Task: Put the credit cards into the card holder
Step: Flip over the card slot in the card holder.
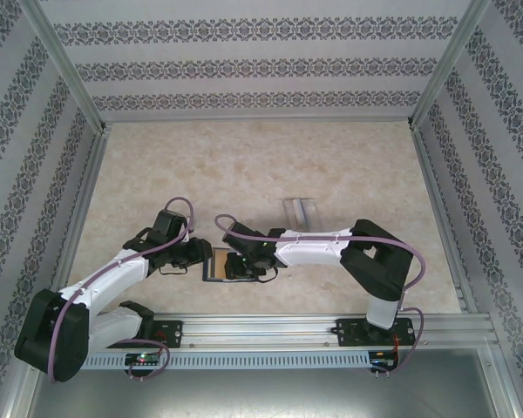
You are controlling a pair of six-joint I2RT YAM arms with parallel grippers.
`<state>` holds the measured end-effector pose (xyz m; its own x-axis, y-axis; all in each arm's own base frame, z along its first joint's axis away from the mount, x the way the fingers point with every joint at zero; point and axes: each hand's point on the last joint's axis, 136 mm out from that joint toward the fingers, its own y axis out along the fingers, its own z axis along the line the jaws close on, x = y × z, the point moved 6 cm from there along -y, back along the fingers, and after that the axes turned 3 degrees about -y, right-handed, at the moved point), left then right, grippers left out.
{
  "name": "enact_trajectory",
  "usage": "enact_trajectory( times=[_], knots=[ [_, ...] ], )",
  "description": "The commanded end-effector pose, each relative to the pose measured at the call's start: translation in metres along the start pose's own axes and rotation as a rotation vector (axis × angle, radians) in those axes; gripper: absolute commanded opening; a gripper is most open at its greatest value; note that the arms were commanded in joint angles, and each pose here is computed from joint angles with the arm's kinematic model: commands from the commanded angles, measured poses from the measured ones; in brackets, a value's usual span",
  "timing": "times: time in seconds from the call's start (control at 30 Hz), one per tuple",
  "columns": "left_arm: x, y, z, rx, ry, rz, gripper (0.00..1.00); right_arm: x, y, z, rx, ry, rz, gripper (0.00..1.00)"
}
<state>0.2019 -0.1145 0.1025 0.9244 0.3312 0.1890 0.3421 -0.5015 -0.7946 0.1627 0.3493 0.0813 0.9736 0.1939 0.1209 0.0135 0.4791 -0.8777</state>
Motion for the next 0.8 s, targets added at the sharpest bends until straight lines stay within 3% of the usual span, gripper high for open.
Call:
enact_trajectory(
  times=[0.0,0.1,0.57,0.63,0.77],
  knots=[
    [0.003,-0.004,0.002,0.012,-0.001,-0.012,0.35,0.002,0.003,0.002,-0.04,-0.025,-0.008,0.21],
    [0.003,-0.003,0.005,0.012,-0.012,-0.025,0.36,0.002,0.003,0.004,-0.044,-0.034,-0.016,0.14],
    [0.005,0.004,0.007,-0.006,-0.035,-0.025,0.36,0.008,-0.008,0.024,-0.054,-0.1,-0.059,0.17],
    [0.005,0.005,0.007,-0.001,-0.035,-0.019,0.36,0.008,-0.004,0.023,-0.061,-0.107,-0.051,0.07],
    [0.005,0.008,0.01,0.003,-0.046,-0.023,0.36,0.007,-0.003,0.022,-0.102,-0.111,-0.048,0.06]
  ],
)
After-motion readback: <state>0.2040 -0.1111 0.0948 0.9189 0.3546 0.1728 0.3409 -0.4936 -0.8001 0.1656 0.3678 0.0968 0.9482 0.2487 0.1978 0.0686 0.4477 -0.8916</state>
